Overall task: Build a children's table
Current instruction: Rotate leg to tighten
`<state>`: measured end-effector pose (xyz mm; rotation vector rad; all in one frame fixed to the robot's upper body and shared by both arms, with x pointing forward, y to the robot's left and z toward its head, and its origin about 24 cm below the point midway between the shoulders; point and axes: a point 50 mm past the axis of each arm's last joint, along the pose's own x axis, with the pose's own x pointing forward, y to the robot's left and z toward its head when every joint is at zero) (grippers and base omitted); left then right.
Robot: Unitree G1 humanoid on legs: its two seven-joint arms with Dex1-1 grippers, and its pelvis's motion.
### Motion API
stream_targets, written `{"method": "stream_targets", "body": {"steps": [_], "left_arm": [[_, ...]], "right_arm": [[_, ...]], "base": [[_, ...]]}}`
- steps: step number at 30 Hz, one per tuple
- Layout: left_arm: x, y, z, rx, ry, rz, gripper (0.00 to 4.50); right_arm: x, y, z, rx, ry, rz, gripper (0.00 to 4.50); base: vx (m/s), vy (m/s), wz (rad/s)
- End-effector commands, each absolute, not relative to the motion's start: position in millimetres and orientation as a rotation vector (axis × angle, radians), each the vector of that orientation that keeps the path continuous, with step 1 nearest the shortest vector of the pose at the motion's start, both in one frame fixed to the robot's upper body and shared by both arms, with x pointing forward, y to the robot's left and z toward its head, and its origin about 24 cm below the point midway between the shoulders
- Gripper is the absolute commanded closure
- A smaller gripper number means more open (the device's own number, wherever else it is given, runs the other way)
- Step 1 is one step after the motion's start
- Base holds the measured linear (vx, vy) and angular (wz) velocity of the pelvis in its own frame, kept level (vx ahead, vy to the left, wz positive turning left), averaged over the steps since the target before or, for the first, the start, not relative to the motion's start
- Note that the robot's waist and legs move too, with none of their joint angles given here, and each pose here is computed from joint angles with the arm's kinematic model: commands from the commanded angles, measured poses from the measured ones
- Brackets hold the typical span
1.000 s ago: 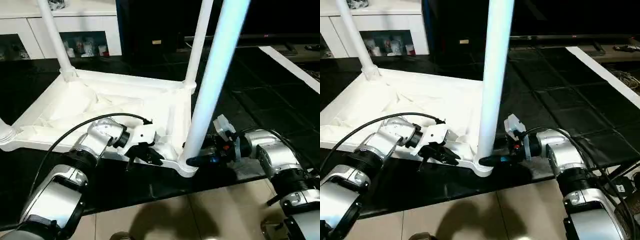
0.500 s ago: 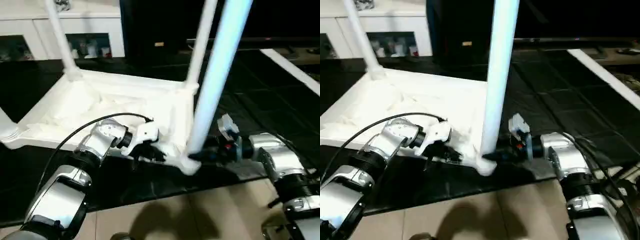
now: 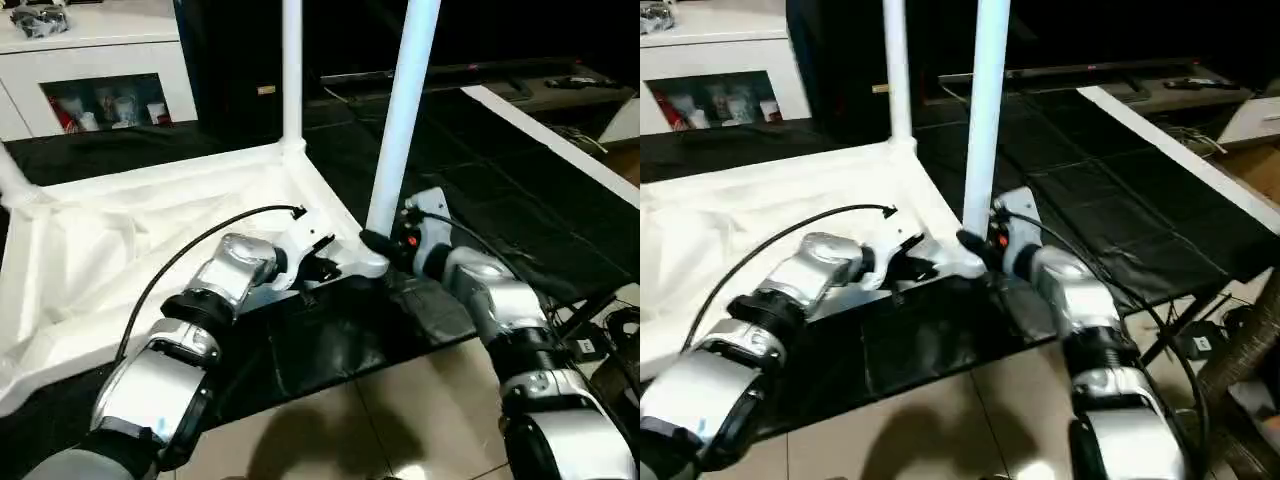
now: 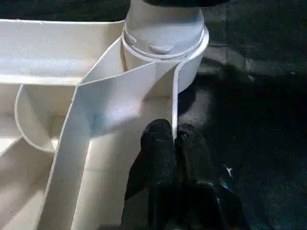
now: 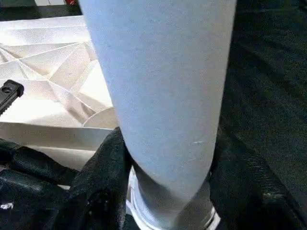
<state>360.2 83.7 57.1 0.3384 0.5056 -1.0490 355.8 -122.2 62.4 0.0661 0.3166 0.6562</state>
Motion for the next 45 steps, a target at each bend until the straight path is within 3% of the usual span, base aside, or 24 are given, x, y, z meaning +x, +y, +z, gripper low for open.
{"method": "stream_targets", "body": {"steps": [1, 5, 10, 14, 18, 22, 26, 45], "left_arm": [[359.9, 44.5, 80.6, 0.342, 0.361, -1.150, 4.50], [360.1, 56.9, 78.7, 0.383, 0.358, -1.165, 4.50], [357.7, 76.9, 75.6, 0.398, 0.373, -1.207, 4.50], [349.3, 92.5, 76.5, 0.439, 0.356, -1.362, 4.50], [342.8, 98.6, 74.7, 0.459, 0.377, -1.462, 4.50], [334.9, 104.4, 71.4, 0.507, 0.400, -1.579, 4.50], [329.9, 105.4, 70.0, 0.541, 0.410, -1.658, 4.50], [325.3, 104.4, 68.8, 0.590, 0.406, -1.744, 4.50]], "right_arm": [[340.0, -67.3, 51.9, 0.122, 0.358, 0.878, 1.76], [339.7, -77.9, 52.5, 0.087, 0.317, 0.885, 1.35], [335.2, -106.4, 52.0, 0.033, 0.273, 0.967, 0.95], [325.7, -139.6, 60.3, -0.010, 0.252, 1.113, 0.58], [320.2, -156.2, 64.9, -0.063, 0.265, 1.198, 0.32], [314.3, -169.3, 69.6, -0.130, 0.270, 1.310, 0.32], [309.0, -174.3, 70.4, -0.110, 0.315, 1.417, 0.32], [308.1, -166.9, 69.5, -0.080, 0.361, 1.574, 1.81]], "base": [[0.000, 0.000, 0.00], [0.000, 0.000, 0.00], [0.000, 0.000, 0.00], [0.000, 0.000, 0.00], [0.000, 0.000, 0.00], [0.000, 0.000, 0.00], [0.000, 0.000, 0.00], [0.000, 0.000, 0.00]]}}
